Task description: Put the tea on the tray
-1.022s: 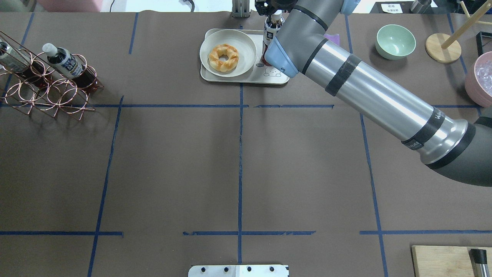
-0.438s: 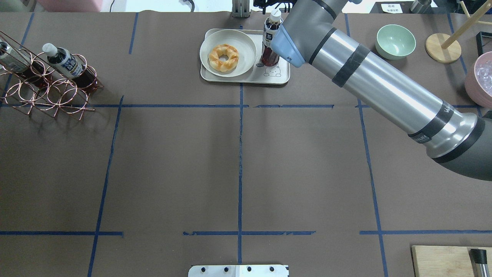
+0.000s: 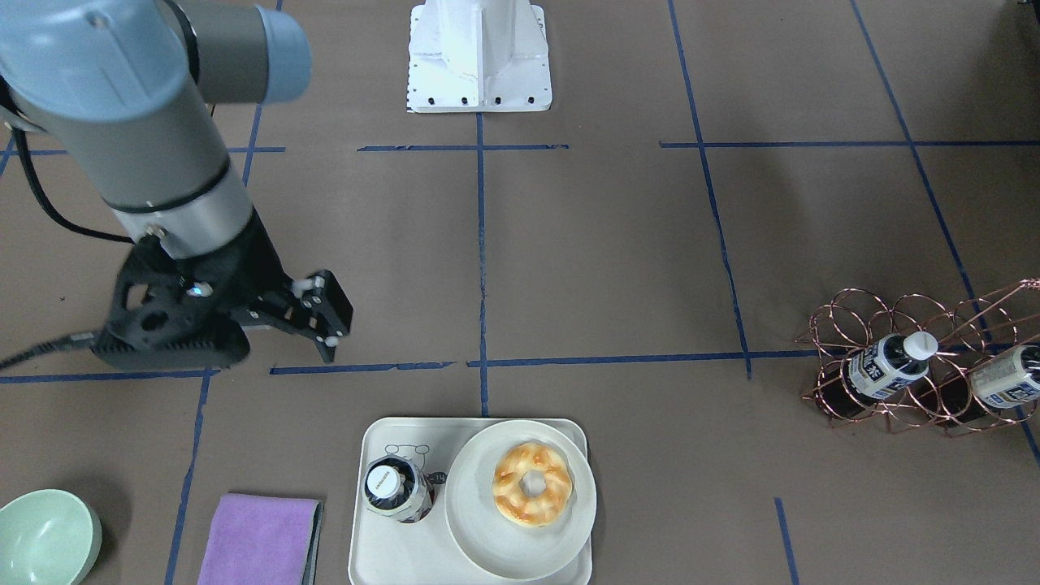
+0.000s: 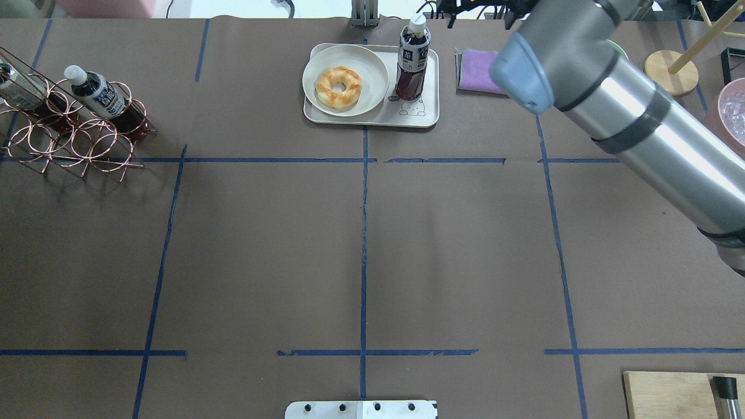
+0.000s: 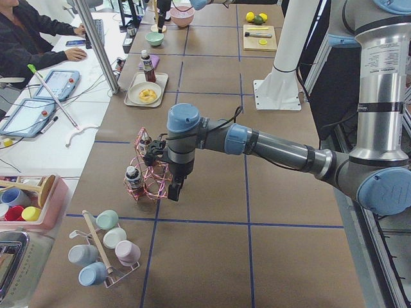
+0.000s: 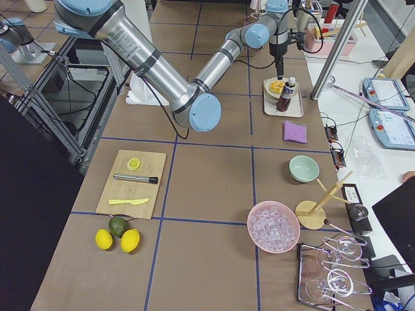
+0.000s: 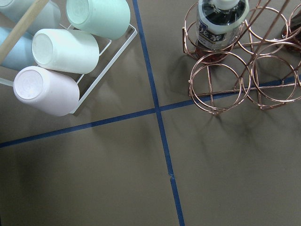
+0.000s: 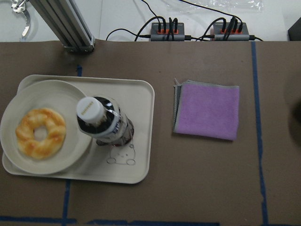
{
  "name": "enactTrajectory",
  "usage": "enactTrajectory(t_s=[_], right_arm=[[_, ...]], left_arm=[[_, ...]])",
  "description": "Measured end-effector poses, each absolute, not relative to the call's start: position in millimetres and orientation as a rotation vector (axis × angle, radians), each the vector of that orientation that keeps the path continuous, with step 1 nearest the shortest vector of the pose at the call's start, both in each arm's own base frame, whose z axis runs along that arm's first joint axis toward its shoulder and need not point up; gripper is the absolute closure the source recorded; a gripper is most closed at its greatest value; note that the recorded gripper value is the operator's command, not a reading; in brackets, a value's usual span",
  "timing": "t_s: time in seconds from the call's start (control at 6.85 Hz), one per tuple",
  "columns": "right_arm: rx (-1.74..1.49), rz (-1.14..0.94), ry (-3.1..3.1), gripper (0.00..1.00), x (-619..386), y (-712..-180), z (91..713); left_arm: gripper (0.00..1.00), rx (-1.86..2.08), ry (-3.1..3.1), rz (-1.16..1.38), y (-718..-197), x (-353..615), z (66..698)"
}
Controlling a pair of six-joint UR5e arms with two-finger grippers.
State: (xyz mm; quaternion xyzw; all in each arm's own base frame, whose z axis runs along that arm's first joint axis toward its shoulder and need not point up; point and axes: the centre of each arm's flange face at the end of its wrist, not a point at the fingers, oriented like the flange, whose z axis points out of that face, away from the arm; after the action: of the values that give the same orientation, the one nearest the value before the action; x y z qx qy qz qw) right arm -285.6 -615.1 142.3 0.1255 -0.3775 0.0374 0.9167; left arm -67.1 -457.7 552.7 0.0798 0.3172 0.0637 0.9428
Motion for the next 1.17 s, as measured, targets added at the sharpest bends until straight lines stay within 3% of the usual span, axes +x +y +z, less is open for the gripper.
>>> enactTrajectory(t_s=[0.29, 0.58, 1.17], right_arm=[[0.242, 0.016, -0.753, 0.00, -212, -560, 180], [0.191, -0.052, -0.786, 0.00, -128, -544, 251], [0.152, -0.219, -0.784, 0.00, 34, -502, 443]], left_arm=[[0.00, 0.061, 0.714, 0.075, -447, -72, 608], [0.00, -0.021, 0.776, 0.024, -437, -74, 653], [0.00, -0.026, 0.855, 0.009, -436, -71, 656]])
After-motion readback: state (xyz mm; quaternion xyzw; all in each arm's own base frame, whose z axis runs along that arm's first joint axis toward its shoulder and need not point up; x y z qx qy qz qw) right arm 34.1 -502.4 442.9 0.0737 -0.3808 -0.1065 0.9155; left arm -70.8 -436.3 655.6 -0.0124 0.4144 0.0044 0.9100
